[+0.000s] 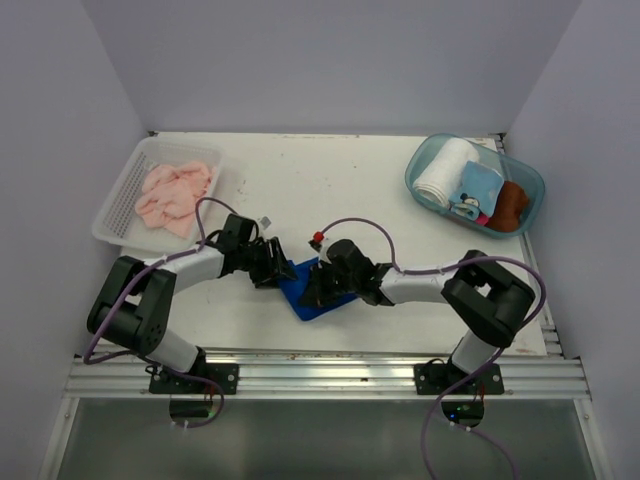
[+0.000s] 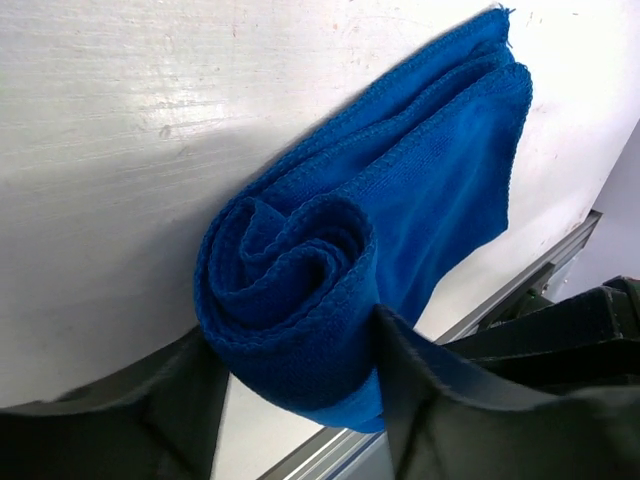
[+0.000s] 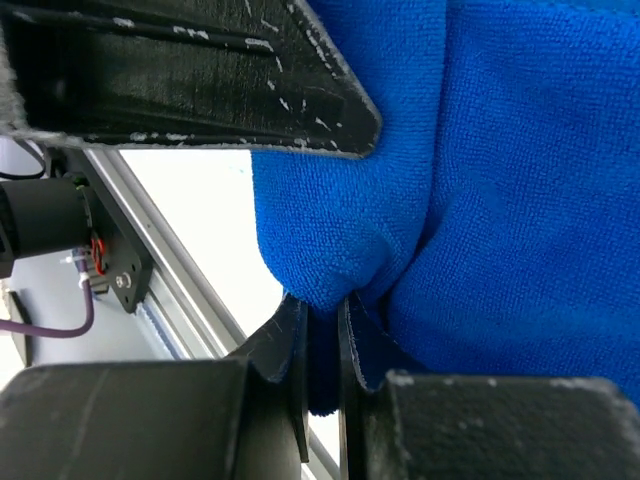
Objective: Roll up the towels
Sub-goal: Roll the towel
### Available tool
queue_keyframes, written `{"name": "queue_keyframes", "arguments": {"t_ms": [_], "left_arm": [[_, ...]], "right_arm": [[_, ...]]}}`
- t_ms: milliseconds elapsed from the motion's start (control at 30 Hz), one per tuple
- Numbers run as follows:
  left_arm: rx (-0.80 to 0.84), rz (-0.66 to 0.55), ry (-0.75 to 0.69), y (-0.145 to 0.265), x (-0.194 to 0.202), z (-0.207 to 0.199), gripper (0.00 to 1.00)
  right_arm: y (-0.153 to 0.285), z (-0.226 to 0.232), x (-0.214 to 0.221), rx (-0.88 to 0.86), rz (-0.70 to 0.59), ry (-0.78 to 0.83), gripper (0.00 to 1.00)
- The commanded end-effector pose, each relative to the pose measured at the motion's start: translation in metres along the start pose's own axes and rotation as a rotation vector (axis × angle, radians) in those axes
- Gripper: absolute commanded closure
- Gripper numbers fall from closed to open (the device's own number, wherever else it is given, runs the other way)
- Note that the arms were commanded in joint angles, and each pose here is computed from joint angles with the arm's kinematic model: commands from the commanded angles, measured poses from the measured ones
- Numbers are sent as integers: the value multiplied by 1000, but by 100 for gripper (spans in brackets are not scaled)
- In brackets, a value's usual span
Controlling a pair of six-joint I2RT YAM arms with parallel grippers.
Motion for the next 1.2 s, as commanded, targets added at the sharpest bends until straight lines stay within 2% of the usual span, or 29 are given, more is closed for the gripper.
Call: {"name": "queue_keyframes", "arguments": {"t_ms": [0, 67, 100, 167, 200, 233, 333, 400, 467, 533, 567, 833, 1167], "left_arm": [[56, -22, -27, -2, -6, -12, 46], [50, -22, -23, 0, -7, -15, 51], [38, -25, -20, 0, -8, -15, 55], [14, -19, -11, 2, -9, -16, 56], [-4, -22, -6, 2, -11, -16, 57], [-11, -26, -6, 3, -13, -18, 57], [-35, -28, 0, 5, -14, -19, 60], [-59, -31, 8, 7, -14, -18, 61], [-69, -29, 15, 7, -15, -18, 61], [-73, -28, 22, 6, -15, -17, 61], [-77, -22, 27, 6, -14, -16, 61], [-95, -13, 44, 3, -13, -13, 62], [-107, -15, 51, 5, -11, -12, 62]], "right_arm": [[0, -8, 4, 20, 34, -31, 100], [4, -11, 1, 93, 54, -10, 97], [5, -14, -2, 144, 43, -5, 86], [12, -12, -8, 208, 71, 39, 75], [14, -11, -11, 247, 56, 59, 66], [19, -8, -13, 271, 63, 83, 51], [34, 9, -25, 325, 7, 150, 37], [40, 23, -27, 355, -19, 201, 36], [46, 31, -37, 462, -74, 269, 35], [44, 42, -28, 545, -49, 375, 35], [45, 54, -39, 592, -106, 406, 35], [12, 87, -23, 768, -94, 677, 34], [-25, 70, -3, 916, -40, 754, 35]]}}
Point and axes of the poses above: each gripper's point midway between its finger pads, its own y axis back along the fingers, its own z axis along the line the jaws close on, x = y × z, the point moved 8 cm from there along y, back along the fingers, and after that the axes turned 1 degree about y, right-handed, at the moved point
